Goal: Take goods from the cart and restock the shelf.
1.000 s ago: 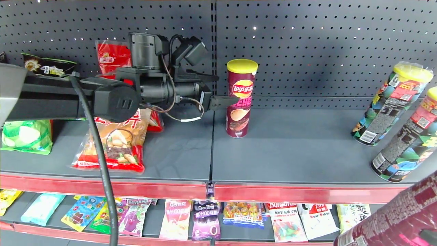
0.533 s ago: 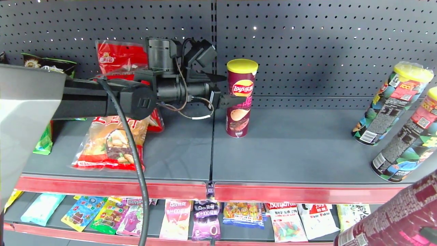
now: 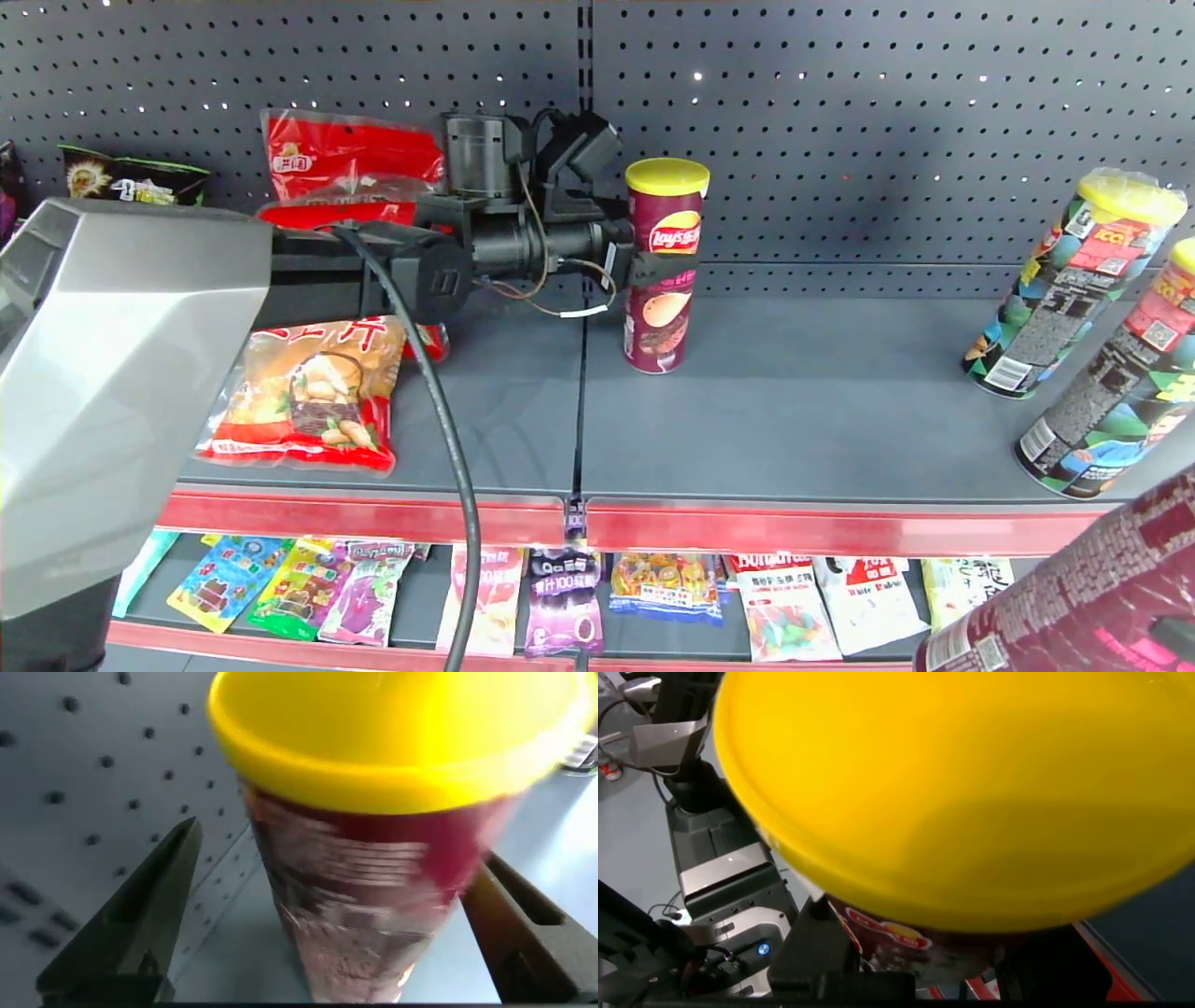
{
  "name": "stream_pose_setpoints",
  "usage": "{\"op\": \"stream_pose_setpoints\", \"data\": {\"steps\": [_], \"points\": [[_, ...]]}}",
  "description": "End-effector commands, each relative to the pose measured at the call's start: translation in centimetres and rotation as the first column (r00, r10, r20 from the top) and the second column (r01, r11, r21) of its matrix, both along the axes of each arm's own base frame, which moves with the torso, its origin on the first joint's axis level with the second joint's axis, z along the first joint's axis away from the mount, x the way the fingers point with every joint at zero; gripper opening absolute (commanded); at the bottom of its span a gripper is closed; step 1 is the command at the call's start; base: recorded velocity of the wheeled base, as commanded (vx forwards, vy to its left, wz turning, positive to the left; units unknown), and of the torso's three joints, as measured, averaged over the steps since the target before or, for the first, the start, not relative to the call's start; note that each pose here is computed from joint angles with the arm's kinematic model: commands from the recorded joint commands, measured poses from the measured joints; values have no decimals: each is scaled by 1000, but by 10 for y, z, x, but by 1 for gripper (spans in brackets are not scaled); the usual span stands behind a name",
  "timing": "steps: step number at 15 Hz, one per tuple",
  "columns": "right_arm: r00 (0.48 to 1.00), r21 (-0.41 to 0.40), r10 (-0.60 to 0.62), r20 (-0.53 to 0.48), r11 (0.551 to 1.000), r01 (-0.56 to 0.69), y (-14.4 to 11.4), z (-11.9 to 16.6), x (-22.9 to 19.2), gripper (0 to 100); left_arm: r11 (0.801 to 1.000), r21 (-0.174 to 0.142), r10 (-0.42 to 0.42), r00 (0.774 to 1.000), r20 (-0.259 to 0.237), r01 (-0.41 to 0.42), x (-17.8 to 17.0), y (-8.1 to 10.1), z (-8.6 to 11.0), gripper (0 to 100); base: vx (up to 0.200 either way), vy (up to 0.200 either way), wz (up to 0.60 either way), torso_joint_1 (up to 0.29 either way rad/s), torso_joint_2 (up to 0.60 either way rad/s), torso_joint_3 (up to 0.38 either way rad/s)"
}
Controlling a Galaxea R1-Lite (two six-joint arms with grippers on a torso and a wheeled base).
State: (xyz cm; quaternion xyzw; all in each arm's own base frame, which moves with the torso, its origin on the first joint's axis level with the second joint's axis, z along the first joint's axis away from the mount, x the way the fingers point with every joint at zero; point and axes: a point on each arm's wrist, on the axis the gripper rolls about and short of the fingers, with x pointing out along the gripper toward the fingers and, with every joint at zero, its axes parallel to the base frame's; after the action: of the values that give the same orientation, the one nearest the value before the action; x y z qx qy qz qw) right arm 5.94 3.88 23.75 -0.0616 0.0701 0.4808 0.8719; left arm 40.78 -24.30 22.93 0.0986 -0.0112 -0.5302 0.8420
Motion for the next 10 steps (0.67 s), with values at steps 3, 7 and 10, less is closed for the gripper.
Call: {"op": "stream_pose_setpoints", "data": {"steps": [3,7,10], "points": [[1000,-1,-11,0,1000,11,-1,0,0,0,1000,0,-12,1000,-5,12,0,-6,-4,0,0,0,0,0,0,0],[1000,-1,-11,0,1000,11,-1,0,0,0,1000,-4,-12,1000,3,12,-4,-5,2,0,0,0,0,0,0,0],[1000,-1,-11,0,1000,11,-1,0,0,0,1000,-3,-21,1000,0,21,-15,-3,8,0,0,0,0,0,0,0]]}}
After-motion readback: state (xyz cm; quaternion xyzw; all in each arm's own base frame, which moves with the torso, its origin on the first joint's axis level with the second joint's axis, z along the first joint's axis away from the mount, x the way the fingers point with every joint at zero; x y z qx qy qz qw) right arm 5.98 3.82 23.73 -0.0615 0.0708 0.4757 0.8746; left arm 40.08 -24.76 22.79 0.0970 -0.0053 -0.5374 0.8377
